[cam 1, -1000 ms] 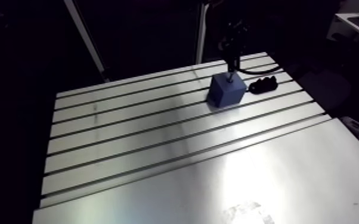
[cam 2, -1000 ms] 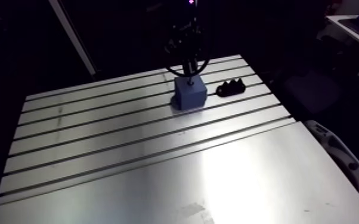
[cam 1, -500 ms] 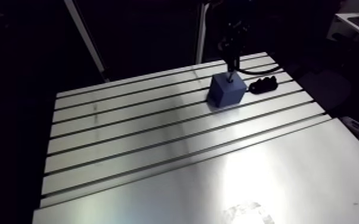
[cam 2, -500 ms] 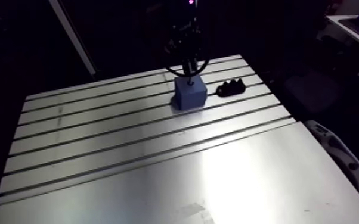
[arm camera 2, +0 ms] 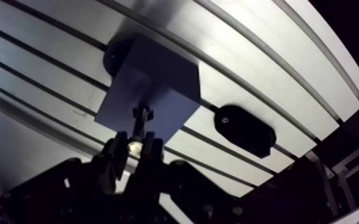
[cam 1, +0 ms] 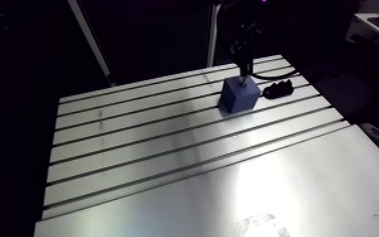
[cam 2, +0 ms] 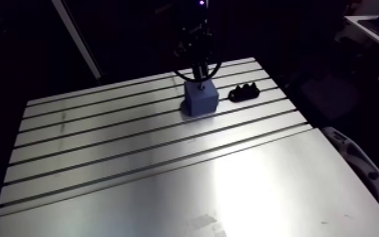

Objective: Pick up the M10 bolt and insert it into the hex recess until seated.

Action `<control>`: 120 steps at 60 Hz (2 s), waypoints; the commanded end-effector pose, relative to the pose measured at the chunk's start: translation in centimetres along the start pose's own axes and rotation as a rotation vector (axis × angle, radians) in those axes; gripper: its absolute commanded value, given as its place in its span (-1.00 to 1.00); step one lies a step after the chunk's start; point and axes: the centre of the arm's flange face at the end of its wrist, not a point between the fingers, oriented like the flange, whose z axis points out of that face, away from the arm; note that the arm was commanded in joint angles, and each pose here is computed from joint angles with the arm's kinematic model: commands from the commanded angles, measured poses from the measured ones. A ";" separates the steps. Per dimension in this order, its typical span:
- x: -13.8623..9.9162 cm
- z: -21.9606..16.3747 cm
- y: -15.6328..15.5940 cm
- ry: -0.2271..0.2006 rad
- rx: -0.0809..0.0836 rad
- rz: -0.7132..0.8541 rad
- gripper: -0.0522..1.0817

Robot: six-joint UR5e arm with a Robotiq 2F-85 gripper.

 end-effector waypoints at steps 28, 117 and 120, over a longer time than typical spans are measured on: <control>0.0 0.3 0.0 -0.003 0.003 -0.001 0.89; -0.3 -0.2 0.0 -0.003 -0.010 -0.015 0.90; -0.3 0.0 -0.1 -0.004 -0.008 -0.016 0.90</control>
